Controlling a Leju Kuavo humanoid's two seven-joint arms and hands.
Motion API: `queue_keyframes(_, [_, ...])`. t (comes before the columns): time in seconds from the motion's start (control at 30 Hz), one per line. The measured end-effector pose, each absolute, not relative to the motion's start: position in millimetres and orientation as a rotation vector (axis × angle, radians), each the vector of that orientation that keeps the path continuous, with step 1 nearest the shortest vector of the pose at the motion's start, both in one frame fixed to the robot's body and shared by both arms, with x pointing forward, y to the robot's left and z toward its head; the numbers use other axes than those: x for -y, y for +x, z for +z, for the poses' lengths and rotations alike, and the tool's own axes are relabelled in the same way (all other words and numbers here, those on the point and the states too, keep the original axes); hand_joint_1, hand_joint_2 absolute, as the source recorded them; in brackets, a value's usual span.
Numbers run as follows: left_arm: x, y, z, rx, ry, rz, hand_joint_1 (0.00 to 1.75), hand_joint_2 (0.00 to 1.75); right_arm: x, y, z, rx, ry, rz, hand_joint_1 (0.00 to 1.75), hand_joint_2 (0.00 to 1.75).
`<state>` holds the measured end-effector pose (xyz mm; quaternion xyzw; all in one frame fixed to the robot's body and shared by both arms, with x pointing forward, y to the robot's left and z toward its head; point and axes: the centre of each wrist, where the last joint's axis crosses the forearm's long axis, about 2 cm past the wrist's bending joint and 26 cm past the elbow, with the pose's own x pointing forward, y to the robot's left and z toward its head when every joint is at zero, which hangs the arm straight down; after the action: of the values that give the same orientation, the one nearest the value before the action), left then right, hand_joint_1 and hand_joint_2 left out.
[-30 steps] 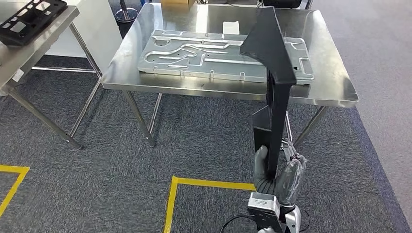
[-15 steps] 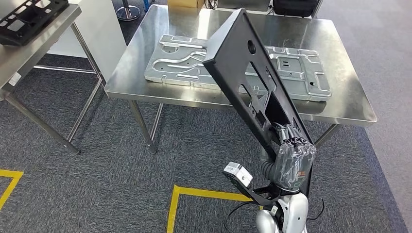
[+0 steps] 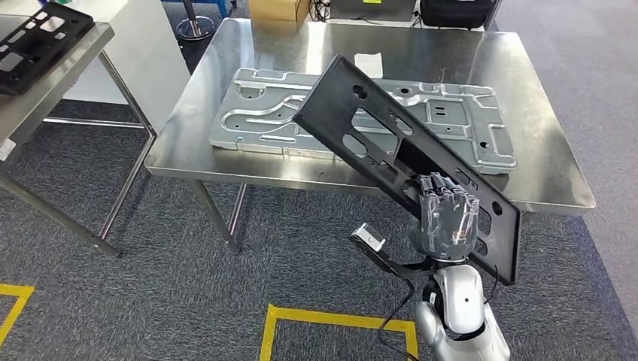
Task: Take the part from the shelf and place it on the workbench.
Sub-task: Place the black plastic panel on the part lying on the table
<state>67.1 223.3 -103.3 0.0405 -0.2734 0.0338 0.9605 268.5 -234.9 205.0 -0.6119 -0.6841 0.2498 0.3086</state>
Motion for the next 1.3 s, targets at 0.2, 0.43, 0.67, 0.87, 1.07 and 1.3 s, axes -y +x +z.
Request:
queue_keyframes(0.2, [-224.8, 66.9, -103.6, 0.55, 0.084, 0.062, 0.0, 0.0, 233.5, 279.4, 205.1, 1.809, -1.632, 0.772, 1.75, 1.75])
queue_keyframes(0.43, [-224.0, 72.0, -102.6, 0.558, 0.079, 0.05, 0.0, 0.0, 224.9, 298.5, 208.9, 1.837, -1.647, 1.006, 1.75, 1.75])
queue_keyframes(0.67, [-223.7, 72.5, -102.5, 0.554, 0.077, 0.035, 0.0, 0.0, 215.4, 316.5, 204.6, 1.846, -1.639, 1.292, 1.75, 1.75])
queue_keyframes(0.87, [-223.8, 75.4, -102.0, 0.559, 0.076, 0.025, 0.0, 0.0, 210.4, 327.2, 207.8, 1.86, -1.643, 1.382, 1.75, 1.75])
queue_keyframes(1.07, [-224.1, 73.4, -102.4, 0.554, 0.078, 0.023, 0.0, 0.0, 206.2, 330.0, 201.5, 1.859, -1.622, 1.459, 1.75, 1.75])
queue_keyframes(1.3, [-225.9, 71.8, -102.9, 0.552, 0.083, 0.022, 0.0, 0.0, 204.6, 332.9, 197.1, 1.86, -1.6, 1.497, 1.75, 1.75])
